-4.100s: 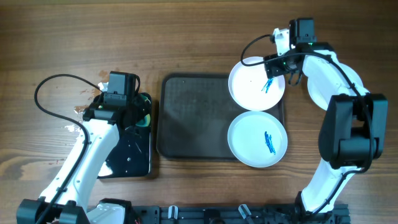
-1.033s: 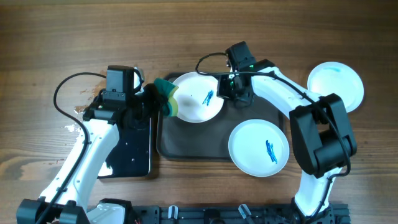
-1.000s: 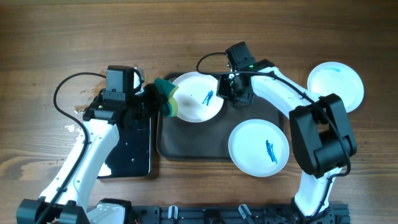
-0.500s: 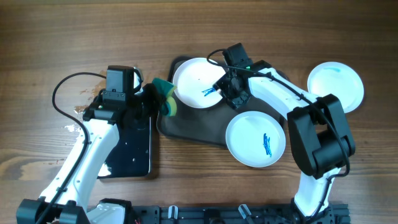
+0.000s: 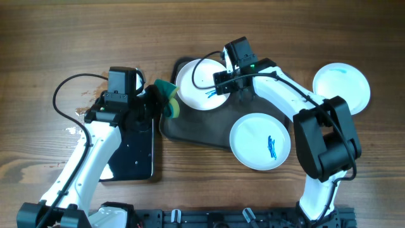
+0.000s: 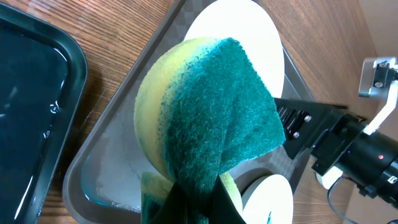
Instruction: Clean dirty plates on tray and stack at the side
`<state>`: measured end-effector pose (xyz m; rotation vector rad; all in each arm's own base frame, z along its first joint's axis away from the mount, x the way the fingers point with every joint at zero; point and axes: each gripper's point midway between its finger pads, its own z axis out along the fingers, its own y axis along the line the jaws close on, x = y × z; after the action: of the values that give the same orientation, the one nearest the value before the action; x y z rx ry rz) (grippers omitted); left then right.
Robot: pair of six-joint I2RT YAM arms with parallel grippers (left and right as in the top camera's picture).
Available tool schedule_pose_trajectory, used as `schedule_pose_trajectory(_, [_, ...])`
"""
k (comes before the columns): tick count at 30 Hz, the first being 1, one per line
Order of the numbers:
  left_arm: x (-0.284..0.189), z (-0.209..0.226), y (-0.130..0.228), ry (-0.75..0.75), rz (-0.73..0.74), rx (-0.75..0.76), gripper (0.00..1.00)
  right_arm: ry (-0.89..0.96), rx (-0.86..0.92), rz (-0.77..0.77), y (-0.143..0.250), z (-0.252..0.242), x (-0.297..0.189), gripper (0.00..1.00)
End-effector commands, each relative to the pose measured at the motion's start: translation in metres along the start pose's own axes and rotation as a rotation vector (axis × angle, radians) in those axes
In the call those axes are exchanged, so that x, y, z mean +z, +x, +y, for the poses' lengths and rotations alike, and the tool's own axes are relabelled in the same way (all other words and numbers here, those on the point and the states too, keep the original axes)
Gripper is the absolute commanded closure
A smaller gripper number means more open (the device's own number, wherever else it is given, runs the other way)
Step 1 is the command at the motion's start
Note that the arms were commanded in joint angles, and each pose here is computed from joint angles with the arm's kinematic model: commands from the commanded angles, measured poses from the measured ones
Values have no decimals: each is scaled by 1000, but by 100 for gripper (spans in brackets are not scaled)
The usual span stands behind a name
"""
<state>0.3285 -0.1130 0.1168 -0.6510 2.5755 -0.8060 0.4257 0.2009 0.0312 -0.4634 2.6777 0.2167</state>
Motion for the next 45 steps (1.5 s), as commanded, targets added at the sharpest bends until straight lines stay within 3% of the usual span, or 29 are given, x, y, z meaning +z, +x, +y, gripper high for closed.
schedule_pose_trajectory(1, [-2, -8, -6, 13, -17, 10, 96, 96, -543, -41, -19, -13, -3, 22])
schedule_pose_trajectory(6, [-2, -8, -6, 13, -17, 9, 96, 25, -608, -100, -28, -3, 9, 23])
schedule_pose_trajectory(12, [-2, -8, -5, 12, -16, 9, 96, -48, -522, -7, 5, 1, 57, 33])
schedule_pose_trajectory(14, [-2, -7, -5, 11, -15, 8, 96, -46, -504, -13, 4, 1, 59, 47])
schedule_pose_trajectory(15, [-2, -7, -5, 11, -15, 8, 96, -46, -498, -17, 2, 1, 59, 60])
schedule_pose_trajectory(16, [-2, -7, -5, 11, -15, 8, 96, -45, -490, -18, 2, 1, 59, 87])
schedule_pose_trajectory(17, [-2, -7, -5, 11, -15, 8, 96, -37, -456, -16, 2, 0, 59, 96])
schedule_pose_trajectory(23, [-2, -7, -5, 11, -15, 8, 96, 29, -198, -1, 3, -12, 59, 96])
schedule_pose_trajectory(28, [-2, -7, -5, 10, -16, 9, 96, 134, 356, 107, 35, -27, 53, 96])
schedule_pose_trajectory(31, [-2, -7, -6, 7, -18, 16, 96, 175, 517, 119, 40, -32, 40, 96])
schedule_pose_trajectory(38, [-2, -6, -7, 2, -23, 16, 96, 144, 1171, 253, 67, -4, 29, 96])
schedule_pose_trajectory(42, [-2, -5, -7, -4, -28, 16, 96, 22, 1345, 303, 56, 23, 30, 95])
schedule_pose_trajectory(45, [-2, -4, -8, -6, -30, 16, 96, -20, 1350, 289, 47, 28, 31, 96])
